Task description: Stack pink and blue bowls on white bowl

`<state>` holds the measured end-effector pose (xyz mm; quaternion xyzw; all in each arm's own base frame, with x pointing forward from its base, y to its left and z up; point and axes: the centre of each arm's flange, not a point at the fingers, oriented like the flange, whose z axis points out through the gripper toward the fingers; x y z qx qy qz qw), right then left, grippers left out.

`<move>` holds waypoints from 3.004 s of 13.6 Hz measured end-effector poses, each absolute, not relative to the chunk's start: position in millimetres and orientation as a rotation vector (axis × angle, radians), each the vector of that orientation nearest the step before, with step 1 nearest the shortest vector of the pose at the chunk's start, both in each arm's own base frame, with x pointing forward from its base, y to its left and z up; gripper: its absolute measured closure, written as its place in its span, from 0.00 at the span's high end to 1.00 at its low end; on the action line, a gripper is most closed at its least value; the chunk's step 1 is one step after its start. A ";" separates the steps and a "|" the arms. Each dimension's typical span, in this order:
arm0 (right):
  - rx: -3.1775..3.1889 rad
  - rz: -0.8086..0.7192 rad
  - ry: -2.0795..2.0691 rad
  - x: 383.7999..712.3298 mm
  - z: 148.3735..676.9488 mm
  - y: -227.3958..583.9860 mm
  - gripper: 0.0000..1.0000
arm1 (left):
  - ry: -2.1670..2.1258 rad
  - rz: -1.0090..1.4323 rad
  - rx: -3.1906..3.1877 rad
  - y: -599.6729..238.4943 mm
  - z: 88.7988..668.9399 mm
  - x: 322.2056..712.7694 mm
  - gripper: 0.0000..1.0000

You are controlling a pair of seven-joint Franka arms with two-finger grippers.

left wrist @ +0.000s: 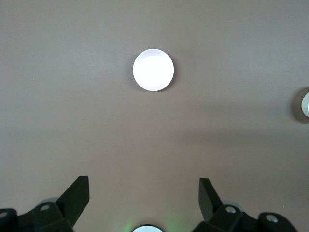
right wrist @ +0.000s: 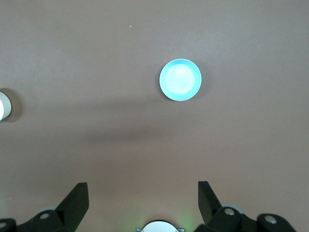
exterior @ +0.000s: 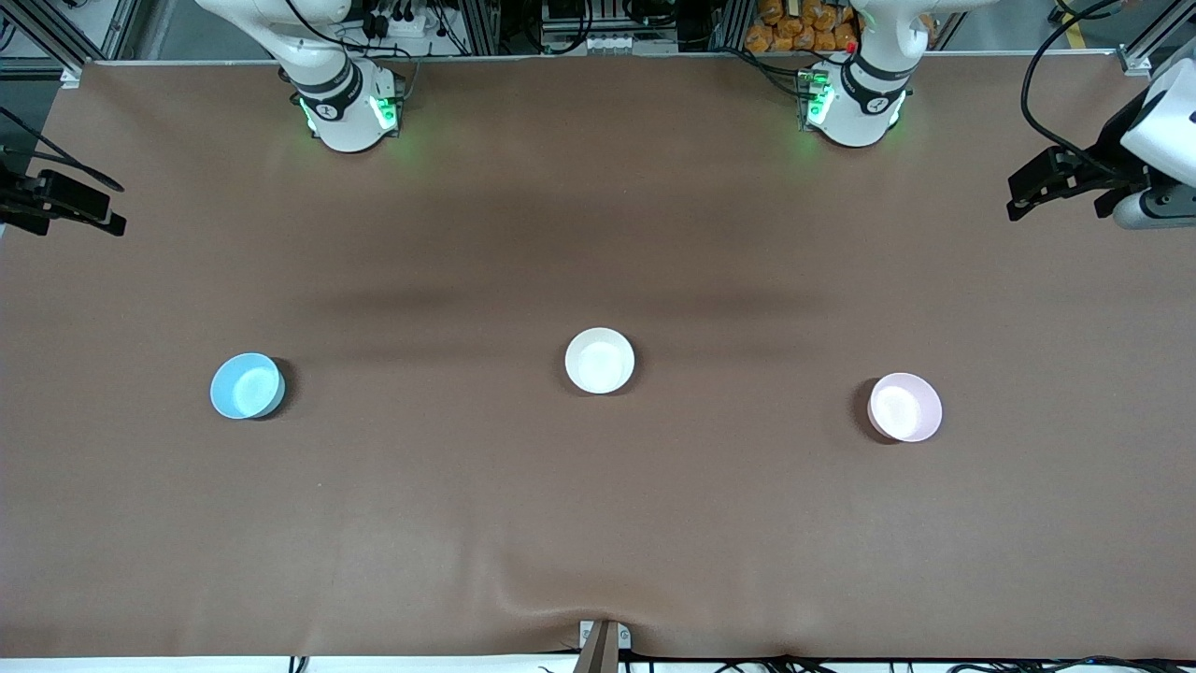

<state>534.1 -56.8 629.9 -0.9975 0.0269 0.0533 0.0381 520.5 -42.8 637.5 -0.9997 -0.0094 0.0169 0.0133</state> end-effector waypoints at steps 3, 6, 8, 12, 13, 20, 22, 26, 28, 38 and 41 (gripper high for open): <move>-3.060 0.163 0.083 534.1 629.9 -56.9 1.00 | -0.029 0.080 -3.113 -42.6 628.5 525.6 1.00; -3.060 0.163 0.083 534.1 629.9 -56.9 1.00 | -0.025 0.104 -3.080 -40.3 617.8 532.0 1.00; -3.060 0.163 0.083 534.1 629.9 -56.9 1.00 | -0.024 0.123 -3.070 -39.0 607.0 539.1 1.00; -3.060 0.163 0.083 534.1 629.9 -56.9 1.00 | -0.050 0.119 -3.076 -27.6 581.4 559.6 1.00; -3.060 0.163 0.083 534.1 629.9 -56.9 1.00 | -0.058 0.101 -3.079 -23.8 573.0 565.0 1.00; -3.060 0.163 0.083 534.1 629.9 -56.9 1.00 | -0.127 -0.056 -3.096 10.0 462.7 586.8 1.00; -3.060 0.163 0.083 534.1 629.9 -56.9 1.00 | -0.162 -0.074 -3.100 27.5 426.5 590.4 1.00; -3.060 0.163 0.083 534.1 629.9 -57.0 1.00 | -0.195 -0.080 -3.111 44.5 368.9 598.3 1.00; -3.060 0.163 0.083 534.1 629.9 -57.0 1.00 | -0.204 -0.078 -3.119 47.7 344.7 602.9 1.00; -3.060 0.163 0.083 534.1 629.9 -57.2 1.00 | -0.262 -0.053 -3.173 48.6 233.7 612.8 0.80; -3.060 0.163 0.084 534.1 629.9 -57.2 1.00 | -0.263 -0.030 -3.177 47.8 219.0 611.8 0.76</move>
